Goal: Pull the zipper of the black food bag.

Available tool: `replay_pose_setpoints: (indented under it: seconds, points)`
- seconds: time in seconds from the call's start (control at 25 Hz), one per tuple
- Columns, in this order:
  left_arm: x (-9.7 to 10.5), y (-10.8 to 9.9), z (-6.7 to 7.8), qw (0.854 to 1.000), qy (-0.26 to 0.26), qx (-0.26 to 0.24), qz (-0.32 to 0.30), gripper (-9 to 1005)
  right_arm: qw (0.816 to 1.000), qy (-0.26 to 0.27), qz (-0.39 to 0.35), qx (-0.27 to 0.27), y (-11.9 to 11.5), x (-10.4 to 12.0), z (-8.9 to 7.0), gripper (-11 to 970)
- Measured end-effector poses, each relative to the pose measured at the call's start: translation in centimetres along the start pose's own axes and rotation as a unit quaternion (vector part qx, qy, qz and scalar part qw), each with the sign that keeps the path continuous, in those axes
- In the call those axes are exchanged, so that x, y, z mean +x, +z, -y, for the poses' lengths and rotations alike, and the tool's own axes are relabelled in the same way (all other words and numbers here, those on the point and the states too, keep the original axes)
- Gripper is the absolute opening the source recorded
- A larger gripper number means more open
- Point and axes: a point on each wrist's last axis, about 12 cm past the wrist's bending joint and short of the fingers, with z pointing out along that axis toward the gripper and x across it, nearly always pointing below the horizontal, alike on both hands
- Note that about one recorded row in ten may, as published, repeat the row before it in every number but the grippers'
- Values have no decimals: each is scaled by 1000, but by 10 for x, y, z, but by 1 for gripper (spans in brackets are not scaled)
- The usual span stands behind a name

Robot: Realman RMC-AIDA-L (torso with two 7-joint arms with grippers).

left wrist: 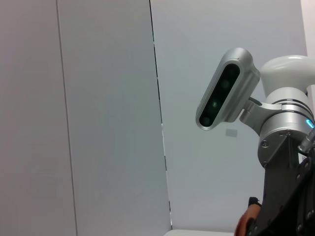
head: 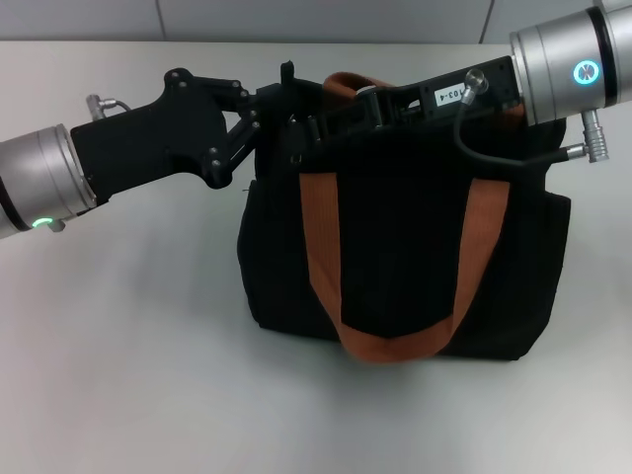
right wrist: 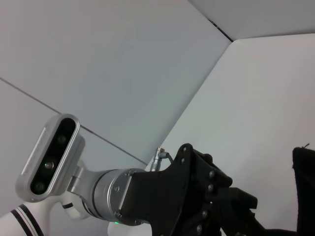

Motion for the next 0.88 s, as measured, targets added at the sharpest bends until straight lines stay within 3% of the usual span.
replay_pose_setpoints:
  seconds: [0.4, 0.88]
  points:
    - [-2, 1, 0, 1000, 1, 5, 4, 30, 1000, -6, -2, 2, 1, -2, -1, 452]
    - [-4, 2, 1, 1000, 3, 14, 9, 30, 1000, -6, 0, 11, 3, -3, 0, 316]
